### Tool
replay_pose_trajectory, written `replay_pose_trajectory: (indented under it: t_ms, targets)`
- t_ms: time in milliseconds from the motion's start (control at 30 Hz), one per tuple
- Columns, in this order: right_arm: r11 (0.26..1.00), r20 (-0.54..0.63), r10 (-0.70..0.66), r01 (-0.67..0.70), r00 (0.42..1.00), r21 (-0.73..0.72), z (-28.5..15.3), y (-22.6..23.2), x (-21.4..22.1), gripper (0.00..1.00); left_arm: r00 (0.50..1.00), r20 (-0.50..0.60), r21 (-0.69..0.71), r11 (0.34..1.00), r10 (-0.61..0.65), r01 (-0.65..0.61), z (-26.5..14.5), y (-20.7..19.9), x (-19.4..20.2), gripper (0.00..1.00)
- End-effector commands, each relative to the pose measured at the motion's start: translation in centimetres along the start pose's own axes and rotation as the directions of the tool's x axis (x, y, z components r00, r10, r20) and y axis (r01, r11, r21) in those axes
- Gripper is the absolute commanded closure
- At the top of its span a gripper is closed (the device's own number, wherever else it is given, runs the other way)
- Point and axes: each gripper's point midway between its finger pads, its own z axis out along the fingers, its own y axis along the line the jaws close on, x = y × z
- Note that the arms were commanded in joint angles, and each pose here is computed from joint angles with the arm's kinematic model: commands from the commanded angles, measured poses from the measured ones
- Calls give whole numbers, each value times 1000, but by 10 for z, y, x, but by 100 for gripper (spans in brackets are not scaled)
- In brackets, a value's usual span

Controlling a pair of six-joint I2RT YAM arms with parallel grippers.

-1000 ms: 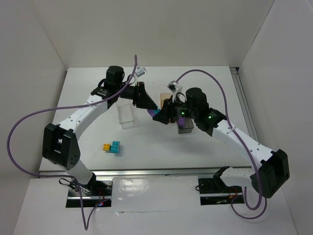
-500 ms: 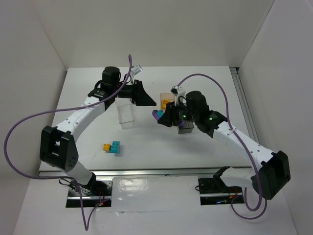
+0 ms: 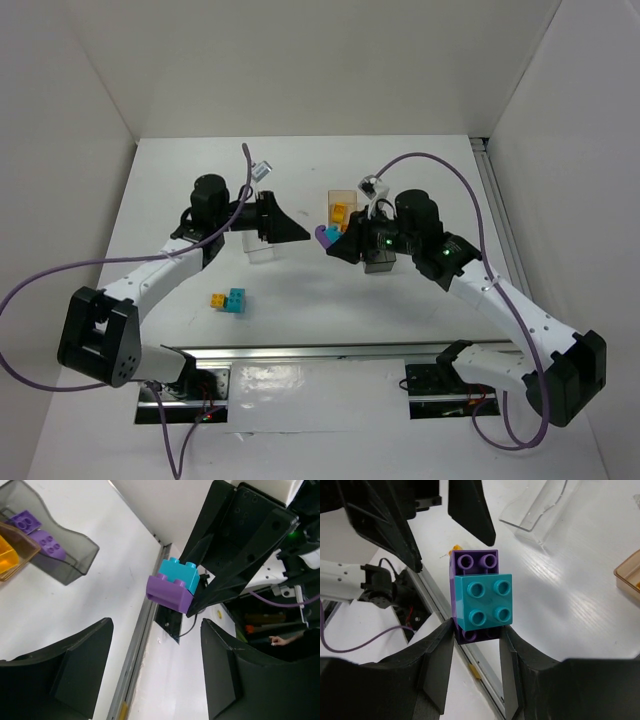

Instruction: Sort the legos into containers by color

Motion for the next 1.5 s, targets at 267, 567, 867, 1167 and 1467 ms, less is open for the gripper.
replay_pose_trajectory:
  t_ms: [267,567,867,1167,1467]
  targets:
    - [985,17,-50,52,999,-163,-14,34,-6,98,972,-2,261,939,233,-225,-6,-42,8,20]
    - [979,4,-45,45,999,-200,-15,39,-2,98,969,-65,311,927,240,-208,16,-48,20,23]
    - [980,-13,-36,32,999,-194,-11,37,-1,98,964,-53,325,918,259,-229,24,-56,15,34]
    - [981,-21,-39,34,999,-191,-12,36,2,98,964,-49,328,916,261,-231,24,-57,15,68]
    - [993,-29,-40,37,999,-110,-14,25,0,30,971,-70,285,938,226,-198,31,-43,14,100]
